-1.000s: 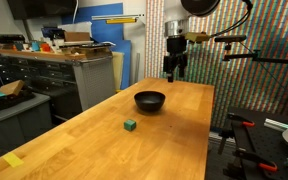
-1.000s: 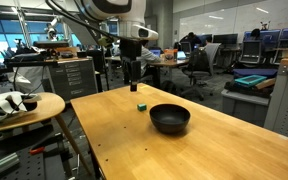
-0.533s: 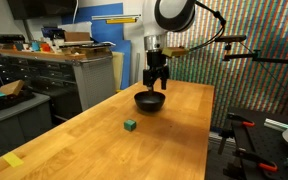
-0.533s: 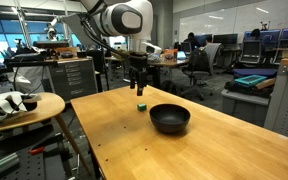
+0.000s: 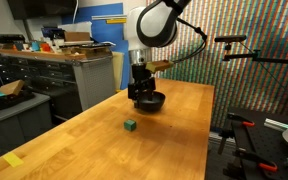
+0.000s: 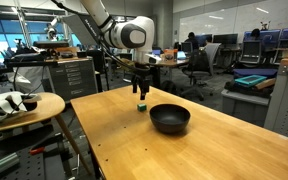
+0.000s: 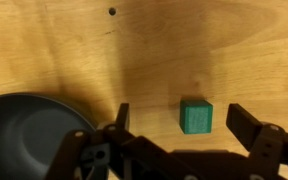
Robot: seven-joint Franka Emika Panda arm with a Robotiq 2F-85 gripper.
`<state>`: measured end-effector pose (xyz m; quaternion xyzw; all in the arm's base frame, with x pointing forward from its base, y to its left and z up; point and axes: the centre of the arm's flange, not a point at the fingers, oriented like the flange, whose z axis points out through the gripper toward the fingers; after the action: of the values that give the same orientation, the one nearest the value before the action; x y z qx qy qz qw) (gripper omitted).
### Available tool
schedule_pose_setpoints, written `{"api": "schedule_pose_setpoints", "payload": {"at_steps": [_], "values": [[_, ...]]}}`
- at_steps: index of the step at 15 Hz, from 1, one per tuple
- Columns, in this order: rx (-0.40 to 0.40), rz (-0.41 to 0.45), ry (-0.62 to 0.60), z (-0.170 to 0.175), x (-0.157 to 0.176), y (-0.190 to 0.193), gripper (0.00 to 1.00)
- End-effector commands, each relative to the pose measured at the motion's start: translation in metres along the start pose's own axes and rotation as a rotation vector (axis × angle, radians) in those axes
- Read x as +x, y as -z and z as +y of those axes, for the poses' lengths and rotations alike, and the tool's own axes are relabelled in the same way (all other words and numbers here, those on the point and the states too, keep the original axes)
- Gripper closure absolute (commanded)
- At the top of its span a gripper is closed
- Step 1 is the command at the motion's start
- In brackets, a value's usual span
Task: Place the green block in the black bowl
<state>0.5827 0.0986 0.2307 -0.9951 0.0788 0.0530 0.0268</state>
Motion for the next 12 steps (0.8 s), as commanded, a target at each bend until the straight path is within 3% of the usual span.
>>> {"api": "schedule_pose_setpoints", "payload": {"at_steps": [1, 12], "values": [[0.023, 0.02, -0.007, -0.023, 0.024, -0.019, 0.0], [0.003, 0.045, 0.023, -0.051, 0.053, -0.079, 0.0]]}}
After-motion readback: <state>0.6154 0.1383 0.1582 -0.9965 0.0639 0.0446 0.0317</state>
